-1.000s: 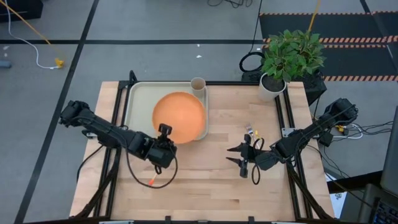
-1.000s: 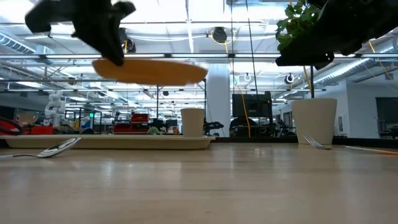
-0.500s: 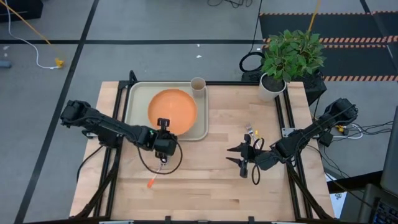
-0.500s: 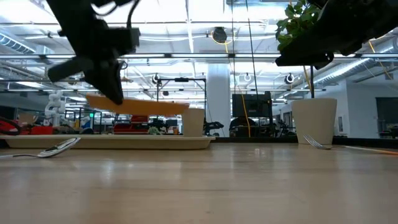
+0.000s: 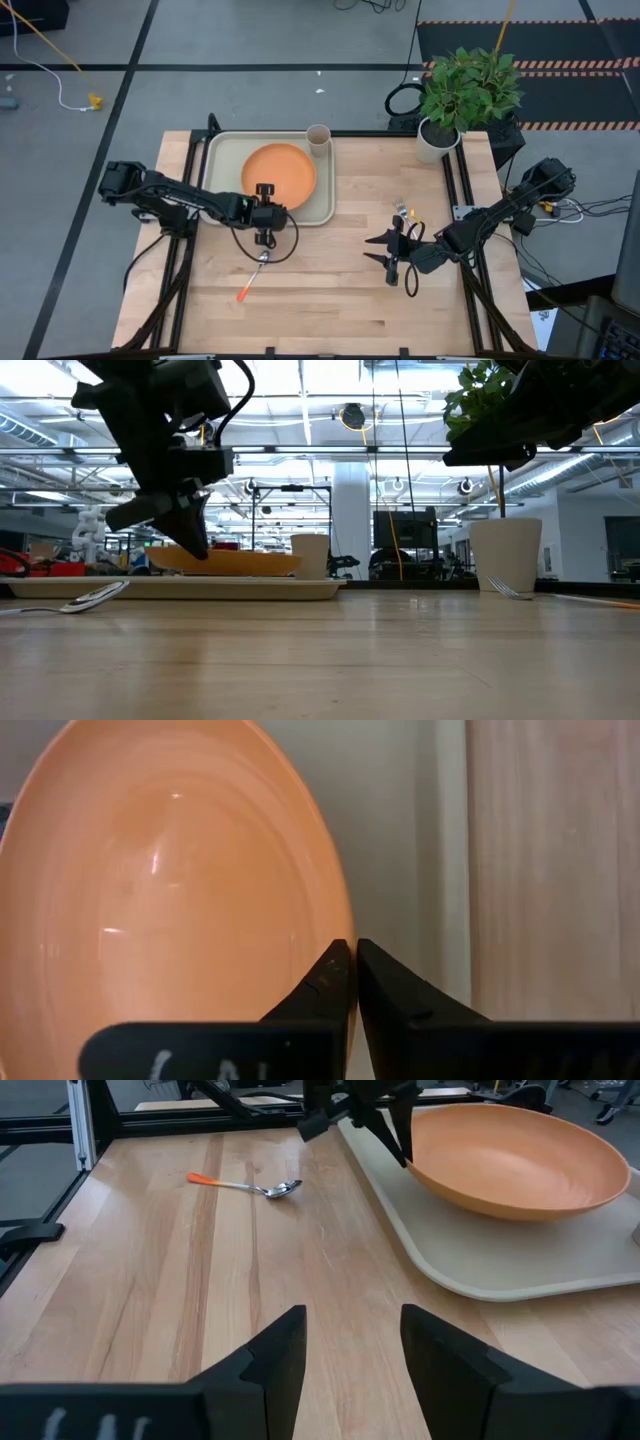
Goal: Pick and place plate/cup/fork/spoon on tray
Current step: Put the orange plate on the white serving tray
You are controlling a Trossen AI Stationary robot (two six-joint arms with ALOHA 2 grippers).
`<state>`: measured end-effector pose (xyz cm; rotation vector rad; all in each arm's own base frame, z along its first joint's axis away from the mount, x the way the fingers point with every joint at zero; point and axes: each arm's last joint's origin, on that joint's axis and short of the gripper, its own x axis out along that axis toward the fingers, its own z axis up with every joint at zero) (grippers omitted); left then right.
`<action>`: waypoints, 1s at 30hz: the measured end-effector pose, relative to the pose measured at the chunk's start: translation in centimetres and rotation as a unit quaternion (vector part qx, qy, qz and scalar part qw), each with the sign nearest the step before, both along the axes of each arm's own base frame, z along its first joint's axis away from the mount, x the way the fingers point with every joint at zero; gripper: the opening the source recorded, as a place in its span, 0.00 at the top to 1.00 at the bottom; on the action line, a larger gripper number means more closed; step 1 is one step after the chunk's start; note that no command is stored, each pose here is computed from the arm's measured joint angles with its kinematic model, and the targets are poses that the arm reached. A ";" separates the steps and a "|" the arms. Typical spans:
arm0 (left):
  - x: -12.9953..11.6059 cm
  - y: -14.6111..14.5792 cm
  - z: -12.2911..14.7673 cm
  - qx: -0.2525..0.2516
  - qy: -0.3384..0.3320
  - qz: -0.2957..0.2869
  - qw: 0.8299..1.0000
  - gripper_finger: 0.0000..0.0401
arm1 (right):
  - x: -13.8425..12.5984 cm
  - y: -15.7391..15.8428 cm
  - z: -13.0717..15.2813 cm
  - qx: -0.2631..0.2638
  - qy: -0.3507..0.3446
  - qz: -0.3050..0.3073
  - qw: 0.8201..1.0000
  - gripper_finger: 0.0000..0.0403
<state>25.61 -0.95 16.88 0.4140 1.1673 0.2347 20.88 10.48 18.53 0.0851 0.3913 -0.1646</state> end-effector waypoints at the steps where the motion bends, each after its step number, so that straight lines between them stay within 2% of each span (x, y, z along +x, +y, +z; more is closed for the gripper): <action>1: 0.0 0.1 -0.1 -0.003 -0.001 0.000 1.000 0.97 | 0.0 0.0 0.0 0.000 0.000 0.000 1.000 0.61; 5: -0.1 0.5 -0.4 -0.004 0.001 0.000 1.000 0.98 | 0.0 0.0 0.0 0.000 0.000 0.000 1.000 0.61; 10: -0.2 1.0 -1.0 -0.010 -0.013 -0.002 1.000 0.95 | 0.0 0.0 0.0 0.002 0.000 -0.001 1.000 0.61; 17: -0.4 1.6 -1.6 -0.020 -0.022 -0.003 1.000 0.98 | 0.0 0.0 0.0 0.002 0.000 -0.001 1.000 0.61; 24: -0.3 1.7 -1.6 -0.017 -0.023 -0.008 1.000 0.93 | 0.0 0.0 0.0 0.002 0.000 -0.001 1.000 0.61; 30: 0.1 1.6 -1.4 -0.029 -0.044 -0.018 0.998 0.97 | 0.0 0.0 0.0 0.002 0.000 0.000 1.000 0.61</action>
